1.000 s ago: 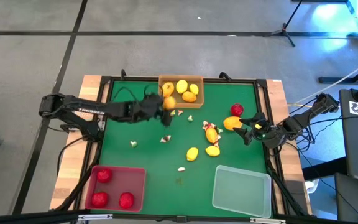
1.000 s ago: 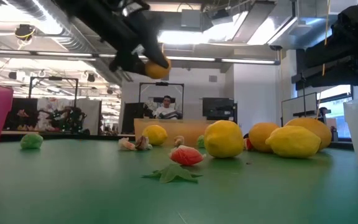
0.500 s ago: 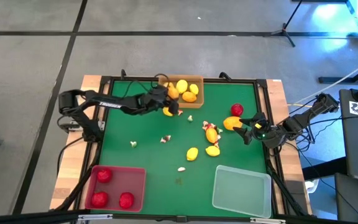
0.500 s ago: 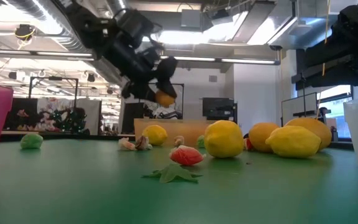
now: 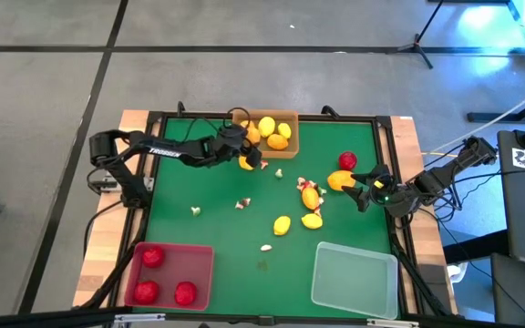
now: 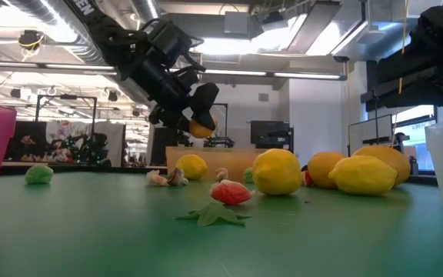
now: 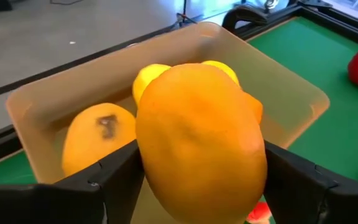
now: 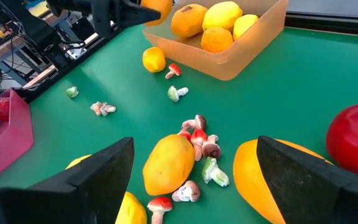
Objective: Sort produce into baskets
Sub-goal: Put the mango into the orange bin, then put the yellow lemon into the orange bin
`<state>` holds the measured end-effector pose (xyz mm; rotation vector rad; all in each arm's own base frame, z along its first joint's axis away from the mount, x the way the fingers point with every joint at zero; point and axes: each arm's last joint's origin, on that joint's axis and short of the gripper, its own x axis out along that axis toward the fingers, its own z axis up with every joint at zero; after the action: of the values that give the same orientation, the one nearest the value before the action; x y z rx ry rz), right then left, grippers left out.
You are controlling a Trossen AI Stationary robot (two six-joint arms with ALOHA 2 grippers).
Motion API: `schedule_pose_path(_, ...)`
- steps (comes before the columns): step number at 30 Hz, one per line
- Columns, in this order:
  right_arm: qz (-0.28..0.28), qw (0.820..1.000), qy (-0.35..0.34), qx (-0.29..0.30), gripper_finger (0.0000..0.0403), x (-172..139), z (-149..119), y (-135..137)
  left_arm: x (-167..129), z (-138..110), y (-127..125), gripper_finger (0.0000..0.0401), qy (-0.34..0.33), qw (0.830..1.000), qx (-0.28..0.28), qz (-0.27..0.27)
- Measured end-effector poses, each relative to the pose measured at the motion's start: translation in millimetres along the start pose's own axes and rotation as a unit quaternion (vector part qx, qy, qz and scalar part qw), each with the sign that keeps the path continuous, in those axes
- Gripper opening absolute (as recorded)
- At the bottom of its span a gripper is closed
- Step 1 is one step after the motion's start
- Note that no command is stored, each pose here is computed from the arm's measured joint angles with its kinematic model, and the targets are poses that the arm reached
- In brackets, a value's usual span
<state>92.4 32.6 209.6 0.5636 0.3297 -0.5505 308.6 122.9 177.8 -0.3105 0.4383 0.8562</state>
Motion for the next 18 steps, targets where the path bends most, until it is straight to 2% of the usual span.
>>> schedule_pose_path(9,0.0,1.0,0.0,0.0,0.0337,0,0,0,5,4,12,0.0319,-0.001,1.0,-0.01,0.017)
schedule_pose_path(12,0.0,1.0,0.0,0.0,0.0337,0,0,0,4,6,11,0.0326,-0.002,1.0,-0.013,0.002)
schedule_pose_path(15,0.0,1.0,0.0,0.0,0.0337,0,0,0,0,9,-2,0.0326,-0.001,0.998,0.006,-0.059)
schedule_pose_path(18,-0.002,1.0,0.001,-0.003,0.0337,0,0,0,-8,13,-22,0.0326,0.001,0.989,0.063,-0.136)
